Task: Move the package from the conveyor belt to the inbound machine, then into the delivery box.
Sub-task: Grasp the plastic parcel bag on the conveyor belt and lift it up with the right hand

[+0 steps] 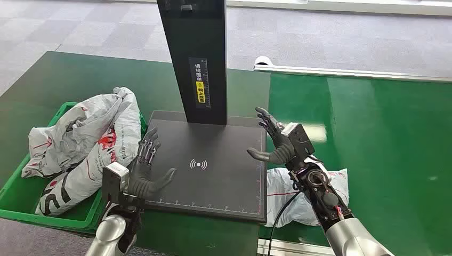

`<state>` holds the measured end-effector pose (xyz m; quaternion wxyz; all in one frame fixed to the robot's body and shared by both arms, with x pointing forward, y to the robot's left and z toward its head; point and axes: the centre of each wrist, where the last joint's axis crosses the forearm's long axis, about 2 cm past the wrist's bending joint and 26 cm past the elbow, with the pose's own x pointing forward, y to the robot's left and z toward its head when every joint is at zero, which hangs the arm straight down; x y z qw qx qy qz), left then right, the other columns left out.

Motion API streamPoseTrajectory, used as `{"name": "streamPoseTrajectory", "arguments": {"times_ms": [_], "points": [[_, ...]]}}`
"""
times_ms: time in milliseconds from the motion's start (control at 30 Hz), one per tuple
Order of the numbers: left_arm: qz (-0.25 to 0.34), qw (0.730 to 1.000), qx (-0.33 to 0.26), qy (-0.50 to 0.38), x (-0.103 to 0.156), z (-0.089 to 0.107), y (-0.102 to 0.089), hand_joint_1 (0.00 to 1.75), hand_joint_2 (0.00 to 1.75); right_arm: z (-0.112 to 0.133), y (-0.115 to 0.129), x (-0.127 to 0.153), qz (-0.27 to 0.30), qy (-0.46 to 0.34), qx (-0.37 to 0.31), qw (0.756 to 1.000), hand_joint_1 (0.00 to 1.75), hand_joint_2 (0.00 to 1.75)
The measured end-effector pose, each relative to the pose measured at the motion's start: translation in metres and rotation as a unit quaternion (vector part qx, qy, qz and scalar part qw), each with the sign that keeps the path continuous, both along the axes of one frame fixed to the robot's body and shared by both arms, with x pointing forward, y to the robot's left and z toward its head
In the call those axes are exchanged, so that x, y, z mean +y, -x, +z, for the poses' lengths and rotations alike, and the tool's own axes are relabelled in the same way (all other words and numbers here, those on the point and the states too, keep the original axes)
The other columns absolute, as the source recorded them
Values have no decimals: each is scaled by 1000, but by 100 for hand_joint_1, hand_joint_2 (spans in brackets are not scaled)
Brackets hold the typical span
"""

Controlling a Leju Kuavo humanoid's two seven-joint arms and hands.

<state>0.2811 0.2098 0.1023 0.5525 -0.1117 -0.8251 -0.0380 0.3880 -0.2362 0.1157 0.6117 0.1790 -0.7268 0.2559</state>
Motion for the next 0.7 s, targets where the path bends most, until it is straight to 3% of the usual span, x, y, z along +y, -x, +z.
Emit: {"name": "streamPoseTrajectory", "arguments": {"times_ms": [267,400,533,700], "points": [[1,1000,-1,0,0,0,0,0,175,3,-1,-6,-26,27,-23,999,0,175],[8,1000,-5,-1,2,-1,0,0,175,5,-2,-25,-96,159,-79,980,0,175],[25,1000,-13,-4,5,-3,5,0,175,31,-14,-46,-122,269,-124,947,0,175],[42,999,-14,2,7,-4,12,0,175,55,-14,-66,-106,244,-113,957,0,175]]}}
